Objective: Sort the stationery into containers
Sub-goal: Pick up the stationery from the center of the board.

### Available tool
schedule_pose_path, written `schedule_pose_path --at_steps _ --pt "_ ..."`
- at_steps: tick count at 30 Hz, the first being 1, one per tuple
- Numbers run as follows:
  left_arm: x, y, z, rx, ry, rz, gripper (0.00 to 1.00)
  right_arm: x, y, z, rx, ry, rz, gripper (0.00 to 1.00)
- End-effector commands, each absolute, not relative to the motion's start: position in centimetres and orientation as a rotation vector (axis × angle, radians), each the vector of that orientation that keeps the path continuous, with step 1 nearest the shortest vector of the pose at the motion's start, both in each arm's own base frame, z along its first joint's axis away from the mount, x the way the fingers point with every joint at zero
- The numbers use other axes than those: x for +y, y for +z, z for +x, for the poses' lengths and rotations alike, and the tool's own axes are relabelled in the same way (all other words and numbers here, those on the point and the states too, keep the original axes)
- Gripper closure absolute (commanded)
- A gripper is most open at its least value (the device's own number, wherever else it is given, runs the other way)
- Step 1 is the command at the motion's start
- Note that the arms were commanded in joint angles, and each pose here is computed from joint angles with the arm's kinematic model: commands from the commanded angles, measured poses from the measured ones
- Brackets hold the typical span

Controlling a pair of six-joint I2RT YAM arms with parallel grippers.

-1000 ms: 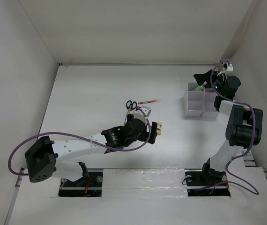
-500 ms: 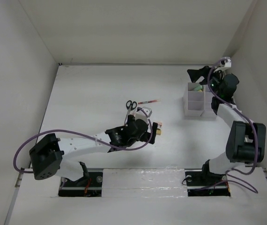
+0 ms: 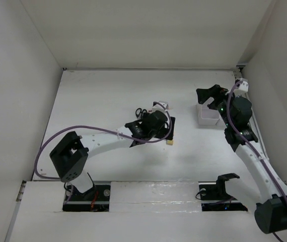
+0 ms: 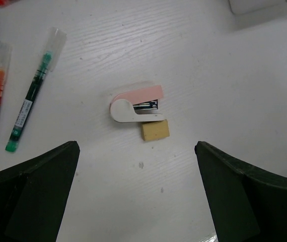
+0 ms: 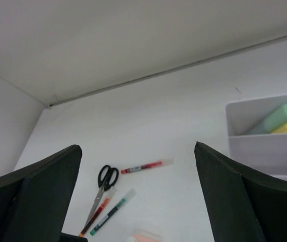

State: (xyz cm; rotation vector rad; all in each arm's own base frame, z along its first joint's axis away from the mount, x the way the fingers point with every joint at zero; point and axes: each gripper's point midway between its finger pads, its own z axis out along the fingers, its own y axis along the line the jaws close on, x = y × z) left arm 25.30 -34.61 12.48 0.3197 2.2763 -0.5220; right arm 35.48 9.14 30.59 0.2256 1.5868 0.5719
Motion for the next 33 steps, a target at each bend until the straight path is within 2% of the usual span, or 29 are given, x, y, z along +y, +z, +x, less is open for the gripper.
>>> schedule_pose_path --at_steps 1,4,10,18,23,26,33 --pt "-35.8 10.6 24.0 2.388 -0.496 0.324 0.0 7.0 28.9 33.6 1.644 0.484 0.364 0.0" --pt "-37.1 8.4 23.2 2.443 -0.461 0.325 0.0 6.3 29.6 31.8 1.634 0.469 0.378 0.0" --pt "-38.8 5.6 22.7 2.521 -0.424 0.309 0.07 6.2 31.6 29.3 1.58 0.506 0.365 0.0" --pt "-40.0 3.2 22.8 2.564 -0.324 0.273 0.18 7.2 31.3 28.8 1.606 0.559 0.328 0.0" --pt "-40.1 2.7 23.3 2.577 -0.271 0.245 0.34 7.3 31.6 28.5 1.599 0.568 0.32 0.0" --pt "-39.3 2.0 23.3 2.59 -0.211 0.217 0.35 7.3 31.6 28.5 1.599 0.568 0.32 0.0" --pt "-38.4 0.6 23.3 2.605 -0.128 0.212 0.54 7.6 31.8 28.2 1.595 0.585 0.304 0.0"
